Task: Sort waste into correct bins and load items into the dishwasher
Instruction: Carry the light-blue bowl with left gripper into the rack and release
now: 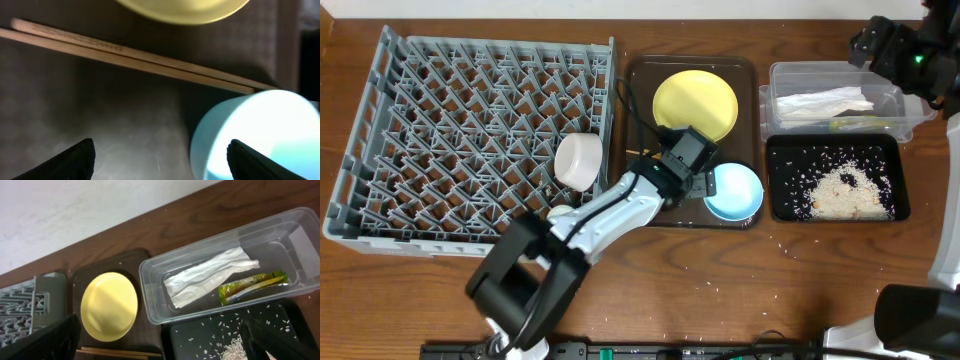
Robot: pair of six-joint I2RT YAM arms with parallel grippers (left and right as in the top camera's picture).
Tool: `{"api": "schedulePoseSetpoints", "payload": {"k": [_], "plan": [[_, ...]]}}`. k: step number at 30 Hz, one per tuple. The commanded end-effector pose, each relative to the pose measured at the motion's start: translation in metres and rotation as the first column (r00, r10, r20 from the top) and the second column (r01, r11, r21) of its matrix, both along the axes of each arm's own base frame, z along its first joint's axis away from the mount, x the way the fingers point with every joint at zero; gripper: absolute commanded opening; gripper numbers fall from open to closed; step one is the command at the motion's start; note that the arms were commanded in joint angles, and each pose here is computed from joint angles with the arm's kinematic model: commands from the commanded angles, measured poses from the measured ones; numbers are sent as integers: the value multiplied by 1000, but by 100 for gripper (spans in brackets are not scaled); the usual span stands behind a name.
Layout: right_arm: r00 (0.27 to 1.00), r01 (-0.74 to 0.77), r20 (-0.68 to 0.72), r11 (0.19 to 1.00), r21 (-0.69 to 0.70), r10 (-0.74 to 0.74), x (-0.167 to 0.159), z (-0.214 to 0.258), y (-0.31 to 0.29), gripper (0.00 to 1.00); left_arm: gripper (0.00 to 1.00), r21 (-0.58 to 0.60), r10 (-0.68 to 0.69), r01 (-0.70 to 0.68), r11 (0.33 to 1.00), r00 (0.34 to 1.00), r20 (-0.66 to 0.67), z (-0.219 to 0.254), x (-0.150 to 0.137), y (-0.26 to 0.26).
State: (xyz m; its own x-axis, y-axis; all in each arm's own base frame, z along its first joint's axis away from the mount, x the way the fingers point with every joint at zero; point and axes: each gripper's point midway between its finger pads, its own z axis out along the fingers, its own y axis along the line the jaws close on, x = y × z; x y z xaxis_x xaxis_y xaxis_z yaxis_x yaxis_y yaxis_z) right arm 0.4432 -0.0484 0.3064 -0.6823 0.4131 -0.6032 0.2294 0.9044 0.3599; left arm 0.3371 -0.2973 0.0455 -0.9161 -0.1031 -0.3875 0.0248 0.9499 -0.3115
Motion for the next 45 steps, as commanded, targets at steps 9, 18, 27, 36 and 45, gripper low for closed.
{"api": "schedulePoseSetpoints", "payload": {"k": [9,18,27,36,45], "plan": [[1000,6,-29,1000,5,-5,-4,-5,1,99,60,-50,-27,25,998,999,-42,-30,0,-17],[998,6,-68,1000,14,-5,-12,-11,2,99,26,-38,-28,26,999,998,-57,-37,-3,-16],[998,6,-68,1000,14,-5,-12,-11,2,99,7,-36,-103,104,994,995,12,-1,-3,-15],[998,6,-68,1000,13,-5,-12,-11,2,99,7,145,-60,11,989,938,341,115,22,48],[998,6,-68,1000,13,-5,-12,-11,2,99,7,530,66,-453,717,801,595,174,68,198]]}}
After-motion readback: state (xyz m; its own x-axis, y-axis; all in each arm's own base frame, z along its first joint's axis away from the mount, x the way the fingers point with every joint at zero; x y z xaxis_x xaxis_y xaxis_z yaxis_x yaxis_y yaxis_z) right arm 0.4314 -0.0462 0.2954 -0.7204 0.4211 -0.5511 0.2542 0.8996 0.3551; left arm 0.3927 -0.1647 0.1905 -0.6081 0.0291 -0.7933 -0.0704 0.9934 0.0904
